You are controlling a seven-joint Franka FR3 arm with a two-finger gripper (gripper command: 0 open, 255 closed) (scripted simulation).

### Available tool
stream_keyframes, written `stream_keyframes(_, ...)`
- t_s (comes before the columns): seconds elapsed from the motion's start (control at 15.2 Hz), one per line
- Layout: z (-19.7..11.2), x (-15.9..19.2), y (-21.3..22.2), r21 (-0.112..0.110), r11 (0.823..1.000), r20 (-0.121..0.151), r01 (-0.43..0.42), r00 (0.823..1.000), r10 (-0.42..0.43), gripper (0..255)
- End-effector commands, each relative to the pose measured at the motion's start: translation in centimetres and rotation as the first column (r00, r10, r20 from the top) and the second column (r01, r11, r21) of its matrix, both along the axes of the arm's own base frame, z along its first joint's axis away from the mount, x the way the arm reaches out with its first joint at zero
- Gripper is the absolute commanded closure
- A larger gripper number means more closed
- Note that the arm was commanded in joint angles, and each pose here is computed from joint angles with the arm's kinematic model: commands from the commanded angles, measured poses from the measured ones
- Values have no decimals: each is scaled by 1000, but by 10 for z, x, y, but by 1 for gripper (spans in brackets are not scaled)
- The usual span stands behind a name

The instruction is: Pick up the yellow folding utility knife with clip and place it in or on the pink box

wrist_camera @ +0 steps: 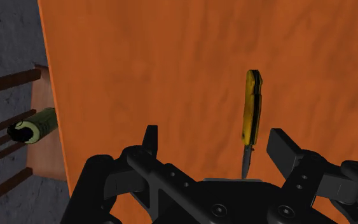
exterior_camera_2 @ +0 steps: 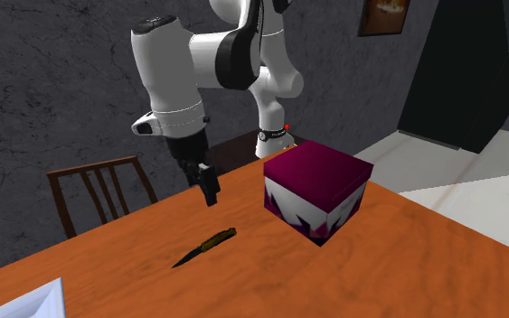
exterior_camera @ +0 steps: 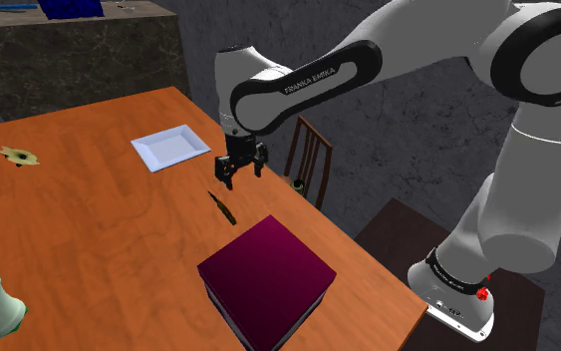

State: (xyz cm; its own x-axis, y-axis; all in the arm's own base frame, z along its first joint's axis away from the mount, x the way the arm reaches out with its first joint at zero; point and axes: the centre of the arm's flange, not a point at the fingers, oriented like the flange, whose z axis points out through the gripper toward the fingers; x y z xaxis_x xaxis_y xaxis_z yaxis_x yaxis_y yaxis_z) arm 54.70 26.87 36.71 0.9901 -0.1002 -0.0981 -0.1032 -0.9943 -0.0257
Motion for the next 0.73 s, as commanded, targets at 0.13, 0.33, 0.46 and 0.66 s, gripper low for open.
stream_keyframes(0.13, -32, 30, 38, -13, 1000, -5, -11, 1000, 11, 0)
stream_keyframes(0.33, -54, 51, 63, -22, 1000, -9, -20, 1000, 19, 0)
stream_keyframes(0.46, -65, 50, 63, -22, 1000, -9, -20, 1000, 19, 0)
stream_keyframes(0.66, -81, 48, 64, -22, 1000, -9, -20, 1000, 19, 0)
